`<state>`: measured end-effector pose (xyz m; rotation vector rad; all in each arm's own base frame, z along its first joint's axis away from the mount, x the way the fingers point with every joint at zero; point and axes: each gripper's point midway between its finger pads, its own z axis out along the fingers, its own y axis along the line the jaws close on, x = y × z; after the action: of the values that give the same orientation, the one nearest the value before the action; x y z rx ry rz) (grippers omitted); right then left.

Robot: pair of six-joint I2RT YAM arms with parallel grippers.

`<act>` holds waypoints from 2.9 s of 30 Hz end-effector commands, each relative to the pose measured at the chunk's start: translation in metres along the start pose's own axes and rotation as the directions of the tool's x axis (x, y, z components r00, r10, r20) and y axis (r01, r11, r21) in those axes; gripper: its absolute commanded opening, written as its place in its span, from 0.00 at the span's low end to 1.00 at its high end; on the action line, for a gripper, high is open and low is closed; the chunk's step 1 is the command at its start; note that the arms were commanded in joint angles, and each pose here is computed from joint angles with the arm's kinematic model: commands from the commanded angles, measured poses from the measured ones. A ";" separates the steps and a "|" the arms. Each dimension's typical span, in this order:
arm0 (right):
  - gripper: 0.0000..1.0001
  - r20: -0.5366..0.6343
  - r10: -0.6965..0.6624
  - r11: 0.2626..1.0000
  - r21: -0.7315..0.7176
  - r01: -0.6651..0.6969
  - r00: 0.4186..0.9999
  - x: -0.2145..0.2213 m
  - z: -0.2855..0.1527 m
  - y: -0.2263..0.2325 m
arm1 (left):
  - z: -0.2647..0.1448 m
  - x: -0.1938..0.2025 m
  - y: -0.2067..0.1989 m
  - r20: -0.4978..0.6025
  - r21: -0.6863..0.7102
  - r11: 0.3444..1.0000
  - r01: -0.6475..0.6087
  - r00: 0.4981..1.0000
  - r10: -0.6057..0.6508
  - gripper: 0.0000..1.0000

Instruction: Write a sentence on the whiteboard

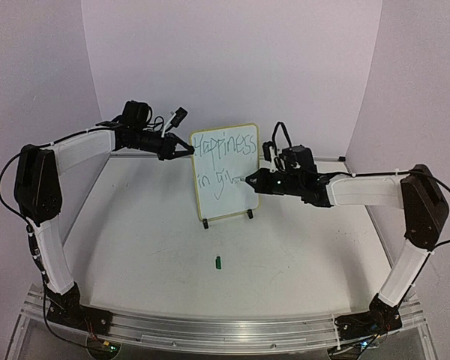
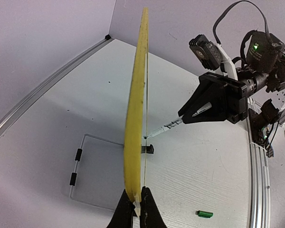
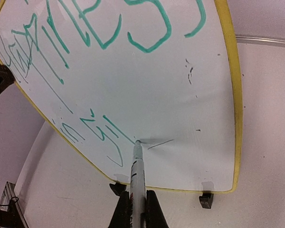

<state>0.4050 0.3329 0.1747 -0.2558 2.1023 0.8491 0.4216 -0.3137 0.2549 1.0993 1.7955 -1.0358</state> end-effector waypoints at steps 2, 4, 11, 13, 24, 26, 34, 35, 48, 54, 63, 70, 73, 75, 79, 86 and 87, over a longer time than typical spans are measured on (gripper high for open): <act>0.00 0.162 -0.027 0.999 -0.013 0.029 0.986 -0.058 -0.023 0.021 | 0.013 0.054 -0.012 -0.158 0.013 0.992 0.127 0.980 -0.123 0.00; 0.00 0.165 -0.029 0.999 -0.016 0.032 0.986 -0.060 -0.024 0.022 | 0.013 0.054 -0.012 -0.158 0.012 0.992 0.127 0.980 -0.124 0.00; 0.00 0.154 -0.034 0.998 -0.054 0.042 0.987 -0.056 -0.035 0.030 | 0.013 0.055 -0.012 -0.160 0.012 0.992 0.129 0.979 -0.125 0.00; 0.00 0.155 -0.028 0.998 -0.048 0.036 0.987 -0.054 -0.039 0.028 | 0.014 0.056 -0.012 -0.162 0.014 0.991 0.130 0.979 -0.127 0.00; 0.00 0.111 -0.011 1.000 -0.004 0.012 0.994 -0.042 -0.019 0.010 | 0.016 0.058 -0.011 -0.166 0.015 0.991 0.135 0.977 -0.131 0.00; 0.00 0.111 -0.009 1.000 -0.003 0.009 0.994 -0.043 -0.016 0.010 | 0.016 0.059 -0.011 -0.168 0.016 0.990 0.138 0.977 -0.133 0.00; 0.00 0.101 0.006 1.000 0.030 -0.009 0.995 -0.041 -0.009 -0.001 | 0.016 0.059 -0.011 -0.169 0.014 0.991 0.137 0.977 -0.132 0.00; 0.00 0.096 0.007 0.999 0.036 -0.010 0.995 -0.039 -0.009 -0.002 | 0.016 0.060 -0.011 -0.170 0.013 0.990 0.137 0.976 -0.133 0.00; 0.00 0.033 0.033 0.997 0.066 -0.035 0.999 -0.012 -0.004 -0.017 | 0.016 0.059 -0.011 -0.169 0.015 0.990 0.138 0.977 -0.133 0.00; 0.00 0.045 0.018 0.999 0.042 -0.020 0.999 -0.018 -0.014 -0.009 | 0.016 0.059 -0.011 -0.169 0.014 0.990 0.137 0.977 -0.133 0.00; 0.00 0.096 -0.045 0.998 -0.040 0.049 0.994 -0.041 -0.043 0.019 | 0.015 0.057 -0.012 -0.167 0.015 0.991 0.134 0.978 -0.129 0.00; 0.00 0.134 -0.041 0.998 -0.034 0.045 0.990 -0.060 -0.040 0.024 | 0.015 0.057 -0.012 -0.166 0.013 0.991 0.133 0.978 -0.129 0.00; 0.00 0.132 -0.043 0.998 -0.032 0.048 0.990 -0.062 -0.034 0.024 | 0.014 0.056 -0.012 -0.165 0.012 0.991 0.131 0.978 -0.127 0.00; 0.00 0.125 -0.045 0.998 -0.035 0.050 0.991 -0.061 -0.029 0.024 | 0.015 0.057 -0.012 -0.166 0.012 0.991 0.132 0.978 -0.129 0.00; 0.00 0.120 -0.047 0.998 -0.037 0.052 0.992 -0.061 -0.023 0.023 | 0.014 0.056 -0.012 -0.165 0.012 0.991 0.131 0.978 -0.128 0.00; 0.00 0.117 -0.039 0.999 -0.013 0.040 0.992 -0.059 -0.018 0.017 | 0.014 0.055 -0.012 -0.163 0.012 0.992 0.129 0.979 -0.125 0.00; 0.00 0.117 -0.036 0.999 -0.007 0.037 0.992 -0.058 -0.018 0.015 | 0.014 0.055 -0.013 -0.163 0.012 0.992 0.128 0.979 -0.124 0.00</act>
<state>0.4115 0.3270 0.2179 -0.2655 2.0264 0.8492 0.4206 -0.3161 0.2547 1.1036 1.7951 -1.0298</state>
